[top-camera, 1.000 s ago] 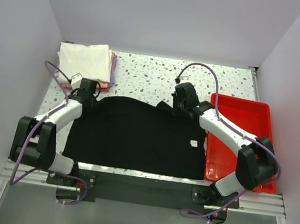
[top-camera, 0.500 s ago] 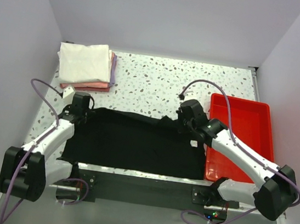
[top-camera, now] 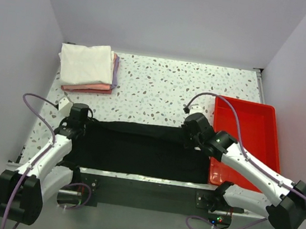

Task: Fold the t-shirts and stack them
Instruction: Fold the tshirt

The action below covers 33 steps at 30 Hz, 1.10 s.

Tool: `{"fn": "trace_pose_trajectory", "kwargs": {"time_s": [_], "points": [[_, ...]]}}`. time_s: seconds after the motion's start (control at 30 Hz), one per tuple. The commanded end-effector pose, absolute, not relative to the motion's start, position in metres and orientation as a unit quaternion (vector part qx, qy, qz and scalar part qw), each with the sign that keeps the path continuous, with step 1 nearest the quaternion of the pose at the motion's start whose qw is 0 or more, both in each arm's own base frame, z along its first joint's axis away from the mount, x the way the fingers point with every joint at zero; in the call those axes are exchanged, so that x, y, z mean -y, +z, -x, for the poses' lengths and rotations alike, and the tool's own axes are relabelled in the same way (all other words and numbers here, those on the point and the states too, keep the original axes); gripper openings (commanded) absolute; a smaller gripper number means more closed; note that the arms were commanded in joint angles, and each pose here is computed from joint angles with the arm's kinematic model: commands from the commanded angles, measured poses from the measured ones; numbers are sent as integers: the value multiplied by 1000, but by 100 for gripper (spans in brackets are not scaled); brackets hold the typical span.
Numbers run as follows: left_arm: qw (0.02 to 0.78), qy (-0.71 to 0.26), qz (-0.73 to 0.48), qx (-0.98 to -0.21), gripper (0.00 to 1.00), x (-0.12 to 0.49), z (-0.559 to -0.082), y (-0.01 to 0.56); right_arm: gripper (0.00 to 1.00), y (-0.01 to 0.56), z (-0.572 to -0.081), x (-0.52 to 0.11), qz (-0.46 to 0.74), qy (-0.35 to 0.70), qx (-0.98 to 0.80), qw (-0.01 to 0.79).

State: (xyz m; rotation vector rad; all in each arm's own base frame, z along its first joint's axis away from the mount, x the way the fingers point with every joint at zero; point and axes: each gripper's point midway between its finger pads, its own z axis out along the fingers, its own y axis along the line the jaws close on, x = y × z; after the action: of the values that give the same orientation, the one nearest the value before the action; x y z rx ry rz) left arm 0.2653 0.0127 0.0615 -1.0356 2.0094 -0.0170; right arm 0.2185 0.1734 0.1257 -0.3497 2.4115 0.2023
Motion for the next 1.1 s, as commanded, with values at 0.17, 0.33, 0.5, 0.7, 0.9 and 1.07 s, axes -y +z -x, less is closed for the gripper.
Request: {"fn": "trace_pose_trajectory", "kwargs": {"time_s": [0.17,0.33,0.5,0.7,0.9,1.07], "points": [[445,7,439,-780,0,-25,-257,62,0,117,-187,-182,157,108,-933,307],[430,21,463,-775,3,-30,-246,53,0,98,-172,-185,167,113,-940,275],[402,48,512,-758,43,-40,-218,61,21,80,-132,-190,181,152,-950,204],[410,46,559,-719,98,-48,-198,104,99,89,-106,-197,222,201,-939,166],[437,10,542,-718,100,-42,-209,143,99,127,-129,-214,238,220,-919,227],[434,-3,493,-754,100,-29,-232,140,99,139,-161,-214,203,187,-916,290]]}}
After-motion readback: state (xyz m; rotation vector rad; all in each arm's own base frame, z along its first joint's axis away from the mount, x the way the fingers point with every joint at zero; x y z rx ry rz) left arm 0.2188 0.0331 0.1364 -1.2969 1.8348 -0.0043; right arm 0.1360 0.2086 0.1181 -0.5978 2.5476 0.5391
